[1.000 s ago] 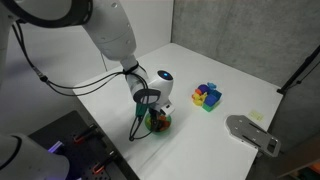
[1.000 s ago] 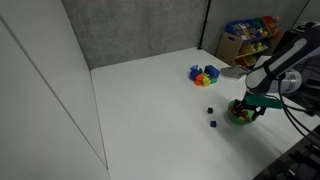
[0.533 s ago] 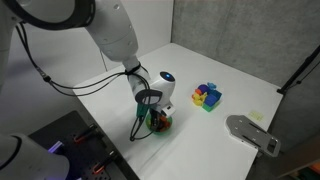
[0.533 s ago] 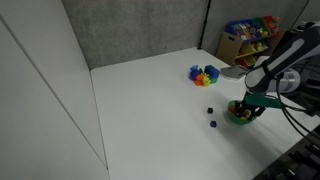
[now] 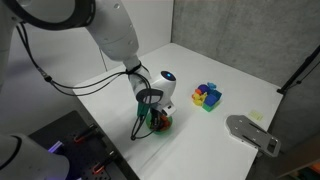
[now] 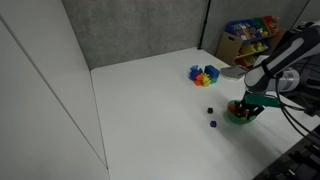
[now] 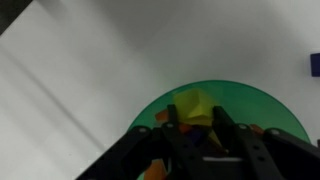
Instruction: Remove a yellow block in the green bowl and place it on the worktop
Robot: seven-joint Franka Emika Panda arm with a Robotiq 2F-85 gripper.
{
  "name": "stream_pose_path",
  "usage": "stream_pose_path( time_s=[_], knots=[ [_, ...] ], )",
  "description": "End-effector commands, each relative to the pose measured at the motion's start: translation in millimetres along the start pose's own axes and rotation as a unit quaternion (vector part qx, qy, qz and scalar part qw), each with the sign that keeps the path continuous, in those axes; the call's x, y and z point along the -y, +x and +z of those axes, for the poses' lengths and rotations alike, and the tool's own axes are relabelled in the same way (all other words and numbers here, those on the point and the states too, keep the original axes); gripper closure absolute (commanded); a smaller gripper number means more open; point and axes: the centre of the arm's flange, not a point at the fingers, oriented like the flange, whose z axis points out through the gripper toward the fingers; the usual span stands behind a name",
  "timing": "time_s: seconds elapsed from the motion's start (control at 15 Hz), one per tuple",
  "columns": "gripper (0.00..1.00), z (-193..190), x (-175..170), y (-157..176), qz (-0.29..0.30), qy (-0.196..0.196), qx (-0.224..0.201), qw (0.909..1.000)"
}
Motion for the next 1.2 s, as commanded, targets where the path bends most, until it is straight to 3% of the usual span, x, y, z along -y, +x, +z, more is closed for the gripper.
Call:
stream_pose_path(
  time_s=[0.0,0.33,0.67,1.13],
  knots=[
    [0.85,-9,3,7,0.003,0.007,0.007,0.9999],
    [0.85,-34,7,6,-0.014,0.012,-0.005,0.9998],
    [0.85,-65,27,-12,-0.078,0.014,-0.019,0.9967],
    [0.85,-73,79,-54,-0.201,-0.008,-0.024,0.9792]
  ],
)
